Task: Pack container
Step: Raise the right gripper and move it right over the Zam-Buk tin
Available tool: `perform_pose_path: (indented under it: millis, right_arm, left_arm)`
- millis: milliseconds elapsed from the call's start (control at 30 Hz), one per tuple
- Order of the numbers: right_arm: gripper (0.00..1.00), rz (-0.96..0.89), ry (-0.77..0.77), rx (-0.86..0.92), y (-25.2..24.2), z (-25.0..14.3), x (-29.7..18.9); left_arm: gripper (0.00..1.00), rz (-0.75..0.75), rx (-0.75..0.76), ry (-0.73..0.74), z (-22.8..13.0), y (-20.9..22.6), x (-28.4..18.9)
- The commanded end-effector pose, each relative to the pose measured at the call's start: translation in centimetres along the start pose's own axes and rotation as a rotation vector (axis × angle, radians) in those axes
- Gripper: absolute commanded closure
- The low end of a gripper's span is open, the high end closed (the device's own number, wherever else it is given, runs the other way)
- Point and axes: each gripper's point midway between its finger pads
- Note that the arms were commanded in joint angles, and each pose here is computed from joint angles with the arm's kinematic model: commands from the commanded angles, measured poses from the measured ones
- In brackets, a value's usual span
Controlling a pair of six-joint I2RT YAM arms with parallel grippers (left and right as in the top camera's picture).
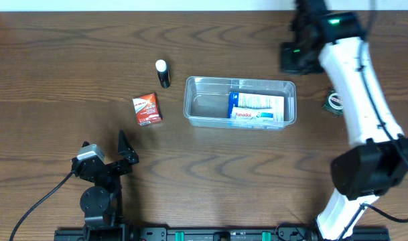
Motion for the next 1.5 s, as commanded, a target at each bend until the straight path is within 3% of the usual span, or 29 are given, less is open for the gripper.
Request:
perform_pose_path:
  millis: [0, 100, 167, 267, 333, 367, 800, 1467]
  right_arm:
    - [0.99, -0.101, 0.040, 0.075, -6.4, -0.7, 0.3]
    - [0.98, -0.123, 0.081, 0.172, -10.5, -1.9, 1.6]
    - [0.90, -0.135, 0.091, 0.225, -12.8, -2.6, 2.8]
    - [0.53, -0.146, 0.114, 0.282, -15.1, -3.9, 4.7]
    - [0.37, -0.148, 0.127, 0.308, -16.1, -4.9, 6.3]
    - [0.34, -0.151, 0.125, 0.318, -16.5, -5.3, 7.4]
    - [0.32, -0.169, 0.067, 0.395, -17.7, -6.7, 13.2]
    - [0.32, -0.116, 0.005, 0.382, -17.9, -5.1, 14.0]
  left_arm:
    - [0.02, 0.045, 0.014, 0.036, -1.5, 1.1, 0.1]
    - [0.02, 0.045, 0.014, 0.036, -1.5, 1.1, 0.1]
    - [0.02, 0.045, 0.014, 0.036, -1.5, 1.1, 0.1]
    - [0.02, 0.045, 0.014, 0.036, -1.5, 1.1, 0.1]
    - [0.02, 0.045, 0.014, 0.036, -1.5, 1.1, 0.1]
    - [0.02, 0.045, 0.014, 0.036, -1.5, 1.1, 0.1]
    - [0.02, 0.045, 0.014, 0.036, -1.5, 1.1, 0.1]
    - [0.02, 0.045, 0.014, 0.036, -1.5, 1.1, 0.1]
Point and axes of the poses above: each gripper's point midway between its finger pads, its own x axis out along the fingers, its own y axis along the line the jaws close on, z = x × y, and after that the axes turned 7 degrees about -x, right-handed
